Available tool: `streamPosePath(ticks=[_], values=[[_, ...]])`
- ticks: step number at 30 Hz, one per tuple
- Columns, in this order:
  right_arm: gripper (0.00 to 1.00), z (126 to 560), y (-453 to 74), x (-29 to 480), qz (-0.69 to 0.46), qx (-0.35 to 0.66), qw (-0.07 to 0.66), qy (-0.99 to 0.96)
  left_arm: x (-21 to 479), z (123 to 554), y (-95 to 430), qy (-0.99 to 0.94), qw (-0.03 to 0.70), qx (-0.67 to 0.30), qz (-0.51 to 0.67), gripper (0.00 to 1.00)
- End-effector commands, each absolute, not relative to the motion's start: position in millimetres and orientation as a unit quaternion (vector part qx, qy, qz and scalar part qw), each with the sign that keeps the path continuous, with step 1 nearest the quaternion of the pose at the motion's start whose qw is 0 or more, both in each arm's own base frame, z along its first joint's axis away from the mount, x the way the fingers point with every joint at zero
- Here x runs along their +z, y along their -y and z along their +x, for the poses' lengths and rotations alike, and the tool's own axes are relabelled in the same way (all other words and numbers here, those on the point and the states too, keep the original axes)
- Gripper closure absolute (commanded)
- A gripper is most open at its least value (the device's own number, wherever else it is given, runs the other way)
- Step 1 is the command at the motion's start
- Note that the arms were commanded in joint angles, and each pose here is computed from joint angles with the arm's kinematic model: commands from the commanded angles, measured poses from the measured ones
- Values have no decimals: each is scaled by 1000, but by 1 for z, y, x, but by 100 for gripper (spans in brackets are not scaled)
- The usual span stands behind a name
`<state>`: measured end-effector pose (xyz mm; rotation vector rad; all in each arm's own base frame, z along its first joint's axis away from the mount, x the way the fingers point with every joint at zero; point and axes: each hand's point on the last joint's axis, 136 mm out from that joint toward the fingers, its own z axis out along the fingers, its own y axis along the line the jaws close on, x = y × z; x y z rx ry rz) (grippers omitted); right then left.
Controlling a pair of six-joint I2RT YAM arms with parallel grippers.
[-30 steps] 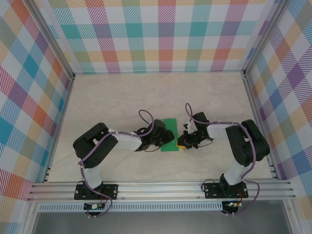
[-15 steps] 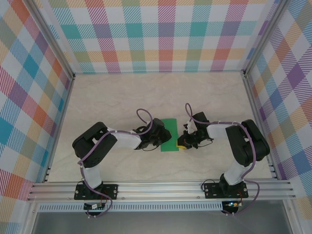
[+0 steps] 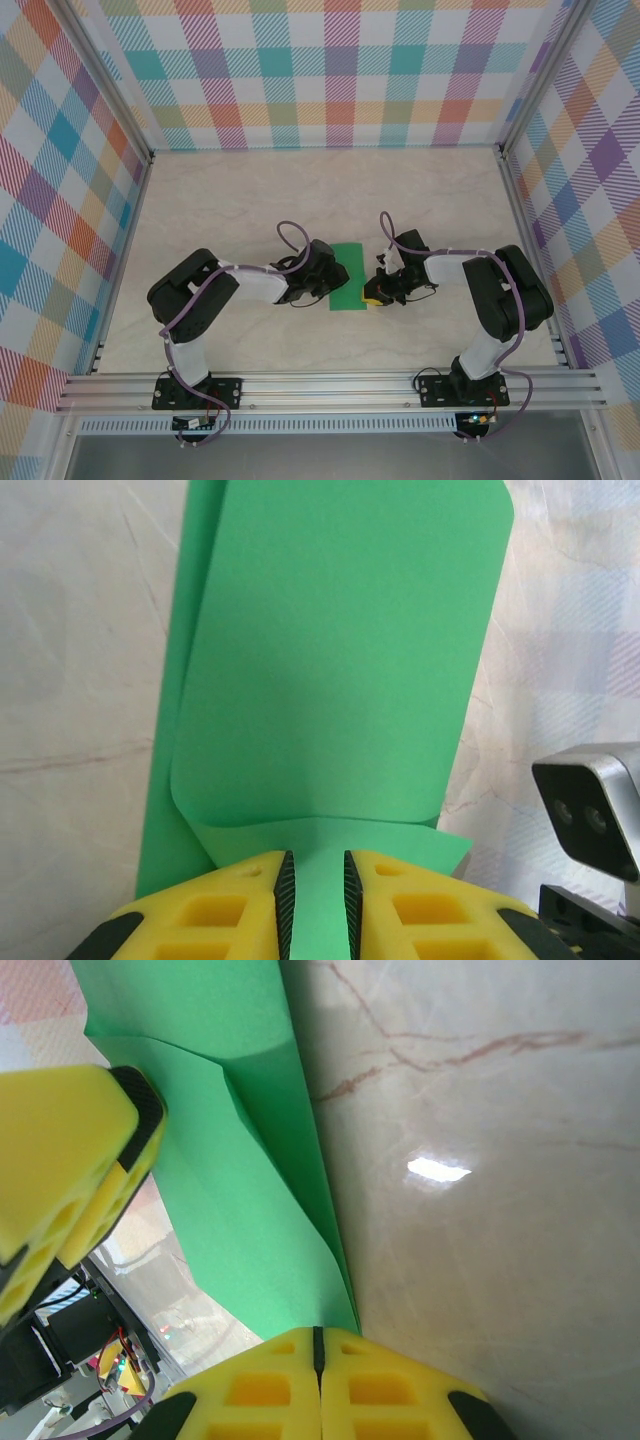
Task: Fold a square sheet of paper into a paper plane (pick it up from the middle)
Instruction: Fold the triangle a second time at the center of the table.
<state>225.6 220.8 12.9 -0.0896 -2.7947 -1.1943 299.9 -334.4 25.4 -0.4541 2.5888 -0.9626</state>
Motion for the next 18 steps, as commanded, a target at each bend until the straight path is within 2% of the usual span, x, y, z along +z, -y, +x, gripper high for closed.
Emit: streamPosePath(ticks=[1, 18], values=[[94, 206, -201, -22, -42, -328, 76, 941, 7, 318, 294, -923, 189, -271, -198, 77], [94, 206, -201, -22, -42, -328, 76, 941, 8, 331, 276, -921, 193, -266, -209, 77]])
